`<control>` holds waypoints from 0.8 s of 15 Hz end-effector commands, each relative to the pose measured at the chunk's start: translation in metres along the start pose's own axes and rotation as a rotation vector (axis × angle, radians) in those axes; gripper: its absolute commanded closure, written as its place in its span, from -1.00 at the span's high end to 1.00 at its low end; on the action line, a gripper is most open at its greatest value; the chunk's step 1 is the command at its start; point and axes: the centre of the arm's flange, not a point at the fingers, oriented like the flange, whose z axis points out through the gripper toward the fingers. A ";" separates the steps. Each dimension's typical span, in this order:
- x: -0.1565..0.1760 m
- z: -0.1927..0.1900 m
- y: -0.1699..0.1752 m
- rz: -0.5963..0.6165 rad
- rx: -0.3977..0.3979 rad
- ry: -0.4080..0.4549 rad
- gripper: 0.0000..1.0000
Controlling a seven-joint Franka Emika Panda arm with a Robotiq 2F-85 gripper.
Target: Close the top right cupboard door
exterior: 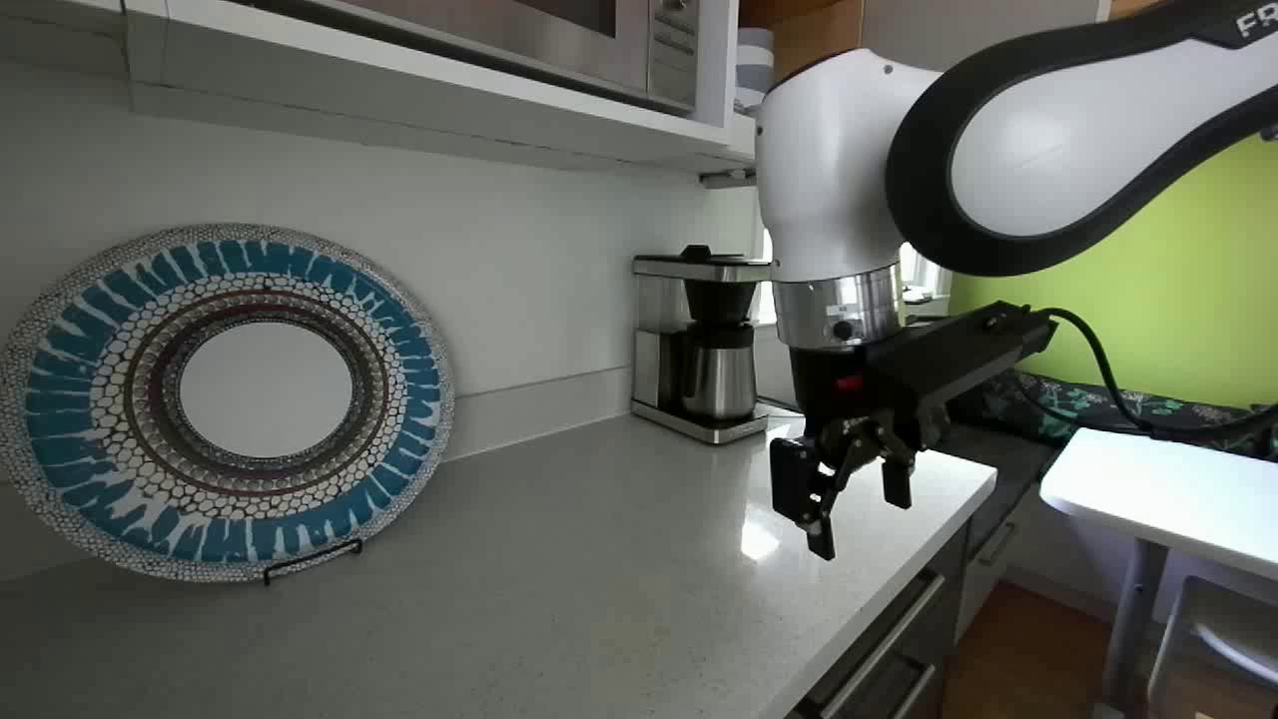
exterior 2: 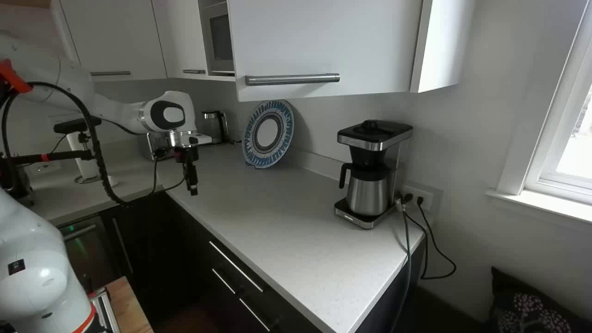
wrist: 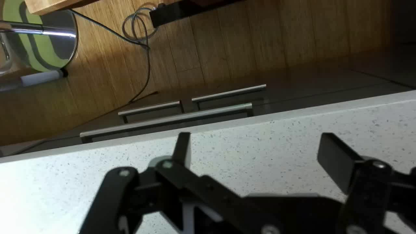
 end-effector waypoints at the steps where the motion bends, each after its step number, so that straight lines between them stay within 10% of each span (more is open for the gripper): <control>1: 0.000 0.000 0.000 0.000 0.000 0.000 1.00; 12: -0.009 -0.001 0.021 0.026 0.016 0.018 1.00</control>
